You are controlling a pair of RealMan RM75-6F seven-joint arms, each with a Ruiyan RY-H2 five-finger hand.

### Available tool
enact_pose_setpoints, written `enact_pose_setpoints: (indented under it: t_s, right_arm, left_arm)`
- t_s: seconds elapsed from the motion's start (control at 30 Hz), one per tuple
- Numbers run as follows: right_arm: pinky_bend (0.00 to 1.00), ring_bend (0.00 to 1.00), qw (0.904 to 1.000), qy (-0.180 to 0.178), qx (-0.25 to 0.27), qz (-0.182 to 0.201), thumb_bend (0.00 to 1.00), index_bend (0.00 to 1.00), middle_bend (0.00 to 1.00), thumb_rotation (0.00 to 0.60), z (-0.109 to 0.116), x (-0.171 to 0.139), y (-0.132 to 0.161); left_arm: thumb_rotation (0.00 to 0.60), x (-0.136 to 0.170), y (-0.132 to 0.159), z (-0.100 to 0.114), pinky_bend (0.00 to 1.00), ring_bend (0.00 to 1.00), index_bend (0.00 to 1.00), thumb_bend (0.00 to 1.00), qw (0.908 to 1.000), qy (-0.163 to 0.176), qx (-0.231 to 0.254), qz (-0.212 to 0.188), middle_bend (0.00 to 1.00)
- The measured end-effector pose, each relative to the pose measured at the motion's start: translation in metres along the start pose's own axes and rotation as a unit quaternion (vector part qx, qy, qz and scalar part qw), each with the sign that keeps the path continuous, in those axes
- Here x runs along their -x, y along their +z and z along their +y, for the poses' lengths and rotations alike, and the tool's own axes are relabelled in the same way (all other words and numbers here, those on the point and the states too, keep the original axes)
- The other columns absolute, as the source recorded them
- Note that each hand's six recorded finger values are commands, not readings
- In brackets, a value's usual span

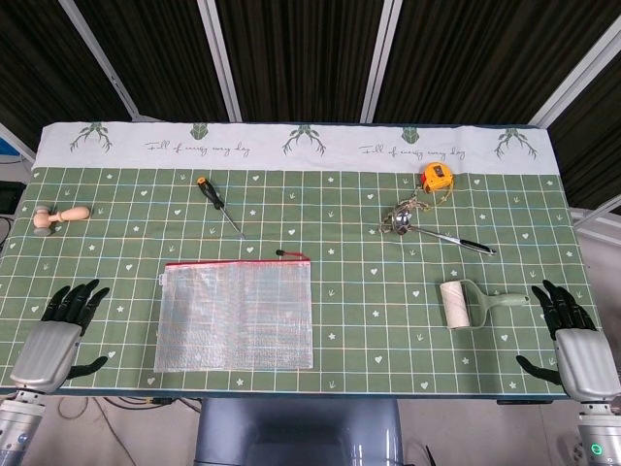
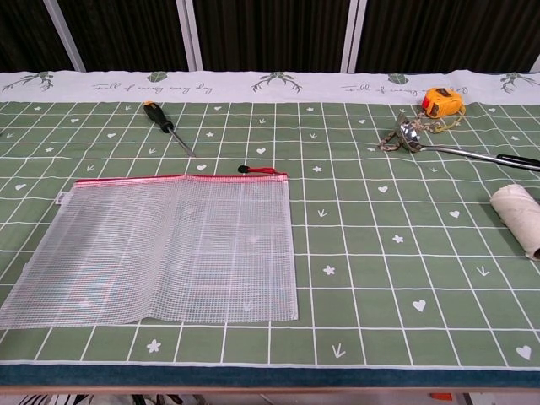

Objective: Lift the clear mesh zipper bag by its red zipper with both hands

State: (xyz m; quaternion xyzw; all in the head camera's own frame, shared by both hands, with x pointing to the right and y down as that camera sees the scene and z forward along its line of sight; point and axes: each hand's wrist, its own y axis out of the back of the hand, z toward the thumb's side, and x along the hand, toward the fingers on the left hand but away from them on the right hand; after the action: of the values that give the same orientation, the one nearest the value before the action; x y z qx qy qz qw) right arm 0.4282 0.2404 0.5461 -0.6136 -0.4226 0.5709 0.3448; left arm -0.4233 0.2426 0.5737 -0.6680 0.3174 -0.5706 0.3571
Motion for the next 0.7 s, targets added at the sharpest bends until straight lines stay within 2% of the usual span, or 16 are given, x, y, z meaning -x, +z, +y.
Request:
enact_pose_setpoints:
  t_s: [0.17, 0.3, 0.47, 0.7]
  right_arm:
    - [0.19, 0.00, 1.0000, -0.003, -0.002, -0.002, 0.12, 0.00, 0.00, 0.600, 0.002, -0.001, -0.002]
    - [0.19, 0.00, 1.0000, 0.001, -0.003, -0.005, 0.12, 0.00, 0.00, 0.600, 0.000, 0.001, -0.004]
    - [0.19, 0.00, 1.0000, 0.002, -0.003, 0.001, 0.12, 0.00, 0.00, 0.600, -0.002, 0.002, -0.002]
    - [0.19, 0.00, 1.0000, 0.003, 0.003, -0.008, 0.12, 0.00, 0.00, 0.600, -0.002, 0.003, -0.004]
  left_arm:
    - [0.600, -0.002, 0.004, 0.002, 0.00, 0.00, 0.00, 0.00, 0.9999, 0.001, 0.010, 0.001, 0.00]
    - [0.600, -0.015, 0.017, 0.010, 0.00, 0.00, 0.00, 0.05, 0.9997, 0.012, 0.020, -0.012, 0.00]
    - [0.600, -0.053, 0.048, 0.026, 0.00, 0.00, 0.02, 0.08, 0.9986, 0.021, 0.018, -0.045, 0.00]
    - [0.600, -0.117, 0.098, 0.041, 0.00, 0.00, 0.15, 0.14, 0.9972, 0.025, 0.008, -0.070, 0.00]
